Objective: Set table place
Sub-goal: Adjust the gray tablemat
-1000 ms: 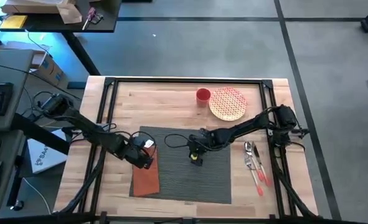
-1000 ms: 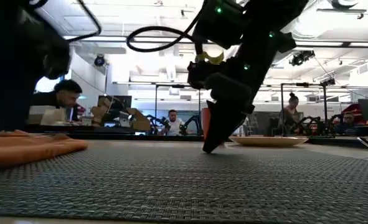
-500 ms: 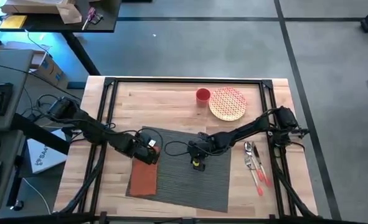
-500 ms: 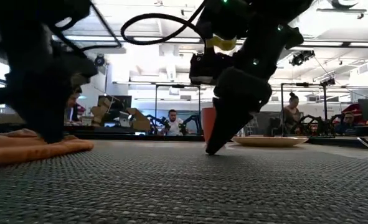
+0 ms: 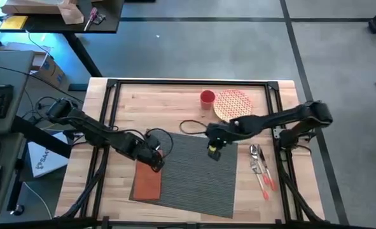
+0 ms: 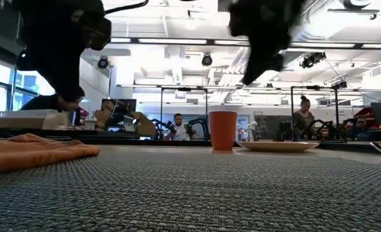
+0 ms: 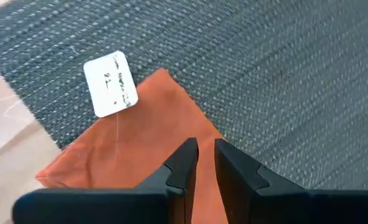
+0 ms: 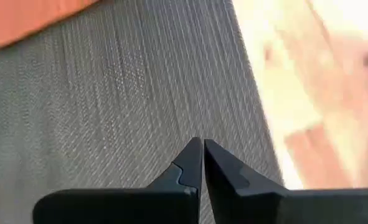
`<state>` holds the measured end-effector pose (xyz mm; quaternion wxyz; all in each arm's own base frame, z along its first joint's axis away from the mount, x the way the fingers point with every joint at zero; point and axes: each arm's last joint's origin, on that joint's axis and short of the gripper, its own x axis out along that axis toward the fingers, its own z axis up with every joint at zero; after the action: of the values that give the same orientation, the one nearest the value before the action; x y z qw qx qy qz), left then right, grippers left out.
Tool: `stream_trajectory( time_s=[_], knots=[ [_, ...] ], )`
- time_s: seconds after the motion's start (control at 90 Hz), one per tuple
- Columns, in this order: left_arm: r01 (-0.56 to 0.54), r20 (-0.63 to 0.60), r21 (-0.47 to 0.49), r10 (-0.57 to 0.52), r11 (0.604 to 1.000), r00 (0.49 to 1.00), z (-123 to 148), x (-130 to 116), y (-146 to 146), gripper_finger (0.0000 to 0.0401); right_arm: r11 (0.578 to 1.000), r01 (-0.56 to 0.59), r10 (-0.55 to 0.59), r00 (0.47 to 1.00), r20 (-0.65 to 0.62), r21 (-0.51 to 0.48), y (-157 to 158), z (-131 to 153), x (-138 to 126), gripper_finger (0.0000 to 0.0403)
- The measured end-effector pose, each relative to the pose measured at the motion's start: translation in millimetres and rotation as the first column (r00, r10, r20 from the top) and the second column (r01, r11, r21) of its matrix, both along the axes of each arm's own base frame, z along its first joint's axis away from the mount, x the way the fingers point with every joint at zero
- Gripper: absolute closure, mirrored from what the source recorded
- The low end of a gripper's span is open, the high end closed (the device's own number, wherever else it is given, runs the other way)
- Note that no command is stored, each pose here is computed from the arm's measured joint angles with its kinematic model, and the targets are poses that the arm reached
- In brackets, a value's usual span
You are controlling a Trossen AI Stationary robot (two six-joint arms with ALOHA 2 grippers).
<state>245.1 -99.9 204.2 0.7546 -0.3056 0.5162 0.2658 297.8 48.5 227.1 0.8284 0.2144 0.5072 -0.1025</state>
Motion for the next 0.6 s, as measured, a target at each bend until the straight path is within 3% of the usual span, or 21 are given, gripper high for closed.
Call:
stream_trajectory(
  time_s=[0.111,0.256,0.4,0.478,0.6],
  knots=[
    [0.016,-0.035,-0.038,-0.017,0.999,0.999,-16.8,1.0,-2.8,0.0359,0.994,0.041,-0.037,0.998,-0.041,0.105,17.4,-35.8,-18.2,0.0403],
    [0.015,-0.114,-0.112,-0.028,0.994,0.993,-36.8,2.9,-6.8,0.0359,0.982,0.102,-0.086,0.991,-0.105,0.159,30.1,-84.5,-33.8,0.0403],
    [0.016,-0.142,-0.131,-0.035,0.991,0.989,-46.0,5.5,-11.1,0.0359,0.985,0.119,-0.097,0.982,-0.160,0.129,22.0,-107.1,-37.5,0.0402],
    [0.016,-0.137,-0.137,-0.035,0.990,0.990,-48.8,7.9,-11.7,0.0359,0.995,0.038,-0.022,0.988,-0.156,0.098,14.1,-110.3,-33.3,0.0402],
    [0.015,-0.108,-0.147,-0.031,0.989,0.994,-47.4,10.4,-12.6,0.0359,0.995,-0.098,0.094,0.989,-0.115,-0.030,-2.2,-104.2,-23.6,0.0402]
  ],
)
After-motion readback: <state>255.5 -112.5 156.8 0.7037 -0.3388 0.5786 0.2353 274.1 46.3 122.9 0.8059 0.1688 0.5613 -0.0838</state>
